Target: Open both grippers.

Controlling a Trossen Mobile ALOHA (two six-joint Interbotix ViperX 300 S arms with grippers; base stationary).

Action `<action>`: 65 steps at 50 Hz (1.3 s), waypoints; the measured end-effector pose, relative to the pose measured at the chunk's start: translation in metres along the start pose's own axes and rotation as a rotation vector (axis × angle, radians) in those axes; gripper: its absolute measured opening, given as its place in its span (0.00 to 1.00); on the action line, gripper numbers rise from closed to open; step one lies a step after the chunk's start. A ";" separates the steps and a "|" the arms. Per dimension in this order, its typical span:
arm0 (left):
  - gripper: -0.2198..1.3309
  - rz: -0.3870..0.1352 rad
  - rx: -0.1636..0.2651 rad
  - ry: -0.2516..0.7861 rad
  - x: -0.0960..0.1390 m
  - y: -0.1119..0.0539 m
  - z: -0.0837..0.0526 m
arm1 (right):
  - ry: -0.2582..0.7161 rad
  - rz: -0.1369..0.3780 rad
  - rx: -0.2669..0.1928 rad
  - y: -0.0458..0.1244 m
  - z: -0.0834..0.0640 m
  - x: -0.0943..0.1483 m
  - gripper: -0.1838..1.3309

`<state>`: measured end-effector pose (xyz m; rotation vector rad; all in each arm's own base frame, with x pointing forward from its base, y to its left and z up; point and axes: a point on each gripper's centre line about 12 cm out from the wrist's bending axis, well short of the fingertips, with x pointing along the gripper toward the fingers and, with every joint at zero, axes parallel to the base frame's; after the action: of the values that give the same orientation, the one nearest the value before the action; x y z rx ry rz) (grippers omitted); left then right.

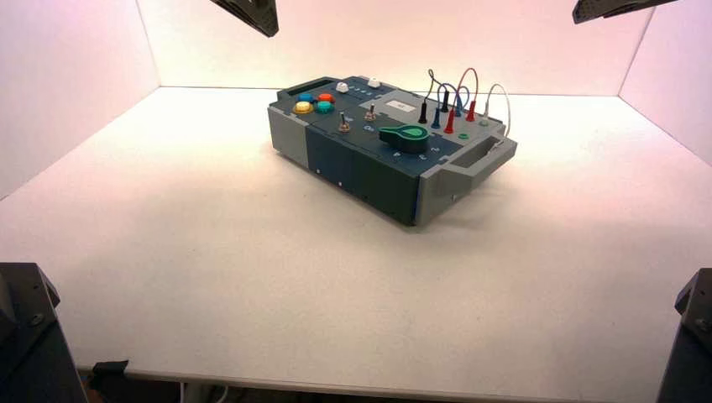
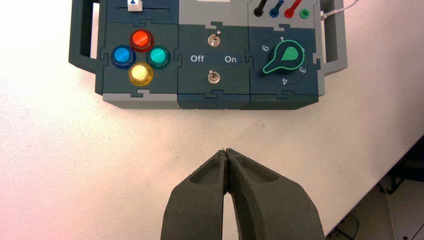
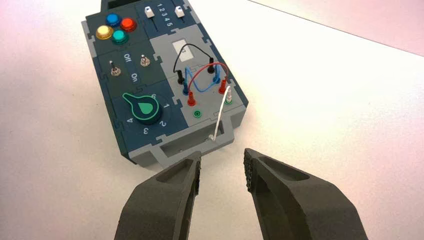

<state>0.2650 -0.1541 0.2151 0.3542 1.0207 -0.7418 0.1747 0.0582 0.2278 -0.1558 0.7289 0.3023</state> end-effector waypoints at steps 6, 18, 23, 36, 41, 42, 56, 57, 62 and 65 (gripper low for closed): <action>0.04 0.000 0.004 0.001 0.000 0.000 0.000 | 0.002 -0.001 0.001 0.000 0.000 0.000 0.74; 0.04 0.000 0.000 0.000 0.000 0.000 0.000 | 0.002 0.000 0.000 0.000 0.000 0.000 0.74; 0.04 0.001 0.004 -0.001 0.000 0.000 0.000 | -0.002 0.001 0.001 0.000 0.000 0.000 0.74; 0.75 0.015 0.007 0.011 0.003 0.002 -0.003 | -0.005 -0.005 -0.007 -0.001 0.001 0.001 1.00; 0.99 0.025 -0.016 0.023 0.007 0.009 -0.008 | 0.007 -0.013 -0.023 -0.002 0.000 0.004 1.00; 1.00 0.025 -0.020 0.027 0.008 0.010 -0.009 | 0.014 -0.014 -0.022 -0.002 0.000 0.005 1.00; 0.99 0.043 -0.050 0.023 0.008 0.019 -0.011 | 0.041 -0.013 -0.023 -0.002 -0.002 0.011 1.00; 0.99 0.043 -0.050 0.023 0.008 0.019 -0.011 | 0.041 -0.013 -0.023 -0.002 -0.002 0.011 1.00; 1.00 0.045 -0.048 0.020 0.008 0.019 -0.010 | 0.043 -0.013 -0.023 -0.002 -0.002 0.011 1.00; 0.99 0.049 -0.046 0.020 0.008 0.020 -0.011 | 0.044 -0.013 -0.023 -0.002 -0.003 0.012 1.00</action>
<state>0.2745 -0.1372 0.2015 0.3464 1.0429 -0.6708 0.1818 0.0583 0.2181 -0.1897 0.7682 0.2953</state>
